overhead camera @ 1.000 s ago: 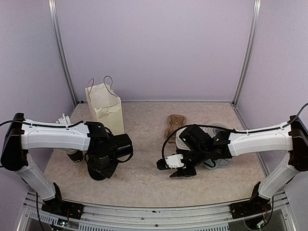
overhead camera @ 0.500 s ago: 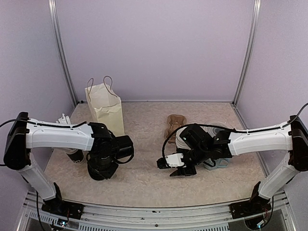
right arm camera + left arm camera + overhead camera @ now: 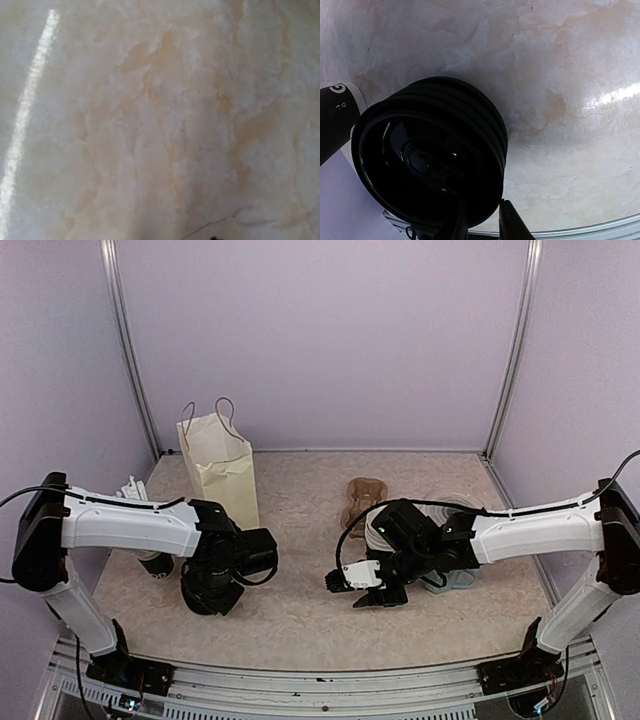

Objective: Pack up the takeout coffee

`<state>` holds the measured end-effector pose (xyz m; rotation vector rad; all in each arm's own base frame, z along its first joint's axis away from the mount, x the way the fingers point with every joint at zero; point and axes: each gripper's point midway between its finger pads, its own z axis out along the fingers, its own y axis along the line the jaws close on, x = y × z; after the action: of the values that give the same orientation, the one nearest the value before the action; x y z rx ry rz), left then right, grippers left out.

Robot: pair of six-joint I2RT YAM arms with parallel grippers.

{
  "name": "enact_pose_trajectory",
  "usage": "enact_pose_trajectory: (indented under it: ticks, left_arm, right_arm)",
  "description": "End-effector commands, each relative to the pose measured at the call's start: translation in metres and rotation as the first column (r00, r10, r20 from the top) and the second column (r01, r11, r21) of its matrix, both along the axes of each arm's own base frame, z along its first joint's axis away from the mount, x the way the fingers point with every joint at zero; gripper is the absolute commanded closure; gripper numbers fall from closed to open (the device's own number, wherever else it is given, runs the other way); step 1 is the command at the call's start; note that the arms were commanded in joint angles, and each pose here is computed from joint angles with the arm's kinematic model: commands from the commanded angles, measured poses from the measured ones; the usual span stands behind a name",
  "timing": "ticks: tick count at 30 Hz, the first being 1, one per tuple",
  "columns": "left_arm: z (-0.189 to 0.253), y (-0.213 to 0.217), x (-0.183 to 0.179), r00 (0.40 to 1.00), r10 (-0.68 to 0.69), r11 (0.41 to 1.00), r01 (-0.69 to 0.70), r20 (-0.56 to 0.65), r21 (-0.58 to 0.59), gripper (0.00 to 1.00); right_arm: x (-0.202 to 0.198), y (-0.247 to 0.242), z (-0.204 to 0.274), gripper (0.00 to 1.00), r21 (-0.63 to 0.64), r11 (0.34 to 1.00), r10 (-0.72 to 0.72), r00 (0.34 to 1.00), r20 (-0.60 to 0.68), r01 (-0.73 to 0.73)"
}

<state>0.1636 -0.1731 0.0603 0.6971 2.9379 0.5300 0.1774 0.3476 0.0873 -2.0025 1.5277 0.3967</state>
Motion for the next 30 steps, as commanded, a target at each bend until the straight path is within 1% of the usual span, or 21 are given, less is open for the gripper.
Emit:
enact_pose_trajectory:
  ticks: [1,5,8,12,21,22,23,24,26,29,30]
  left_arm:
    - [-0.002,0.002,0.004,1.000,-0.004,1.000,0.004,0.003,0.013,0.79]
    - [0.003,0.001,0.006,1.000,-0.004,1.000,0.003,0.012,0.011,0.81]
    - [0.007,0.000,0.007,1.000,-0.003,1.000,0.003,0.014,0.011,0.84]
    - [0.019,-0.009,0.007,1.000,-0.007,1.000,0.007,0.024,-0.003,0.87]
    - [0.053,-0.044,0.007,0.997,-0.019,0.992,0.028,0.069,-0.126,0.89]
    - [0.054,-0.046,0.007,0.997,-0.016,0.990,0.026,0.074,-0.136,0.86]
    - [0.052,-0.044,0.008,0.997,-0.007,0.991,0.017,0.079,-0.135,0.79]
    - [0.050,-0.040,0.010,0.996,0.005,0.993,0.007,0.093,-0.118,0.70]
    - [0.040,-0.028,0.013,0.992,0.037,0.996,-0.028,0.118,-0.081,0.59]
    - [0.024,-0.019,0.018,0.985,0.114,0.989,-0.101,0.131,-0.105,0.55]
    - [0.022,-0.016,0.022,0.977,0.149,0.985,-0.133,0.153,-0.111,0.54]
  right_arm:
    - [0.002,-0.003,-0.007,0.57,-0.013,1.000,-0.005,1.000,-0.002,0.005]
    - [0.002,-0.003,-0.007,0.58,-0.014,1.000,-0.005,1.000,-0.002,0.005]
    - [0.001,-0.003,-0.007,0.58,-0.013,1.000,-0.004,1.000,-0.004,0.004]
    - [0.000,-0.003,-0.005,0.58,-0.007,1.000,0.000,1.000,-0.008,-0.001]
    - [-0.002,-0.002,-0.003,0.59,-0.001,1.000,0.006,1.000,-0.018,-0.006]
    - [-0.003,-0.002,-0.002,0.59,0.001,1.000,0.008,1.000,-0.021,-0.008]
    - [-0.003,-0.002,-0.002,0.59,0.003,1.000,0.009,1.000,-0.025,-0.009]
    - [-0.004,-0.002,-0.002,0.59,0.005,1.000,0.010,1.000,-0.028,-0.010]
    - [-0.004,-0.001,-0.001,0.59,0.005,1.000,0.010,1.000,-0.028,-0.010]
    - [-0.004,-0.002,-0.002,0.59,0.001,1.000,0.009,1.000,-0.028,-0.009]
    - [-0.004,-0.002,-0.002,0.59,0.002,1.000,0.009,1.000,-0.028,-0.009]
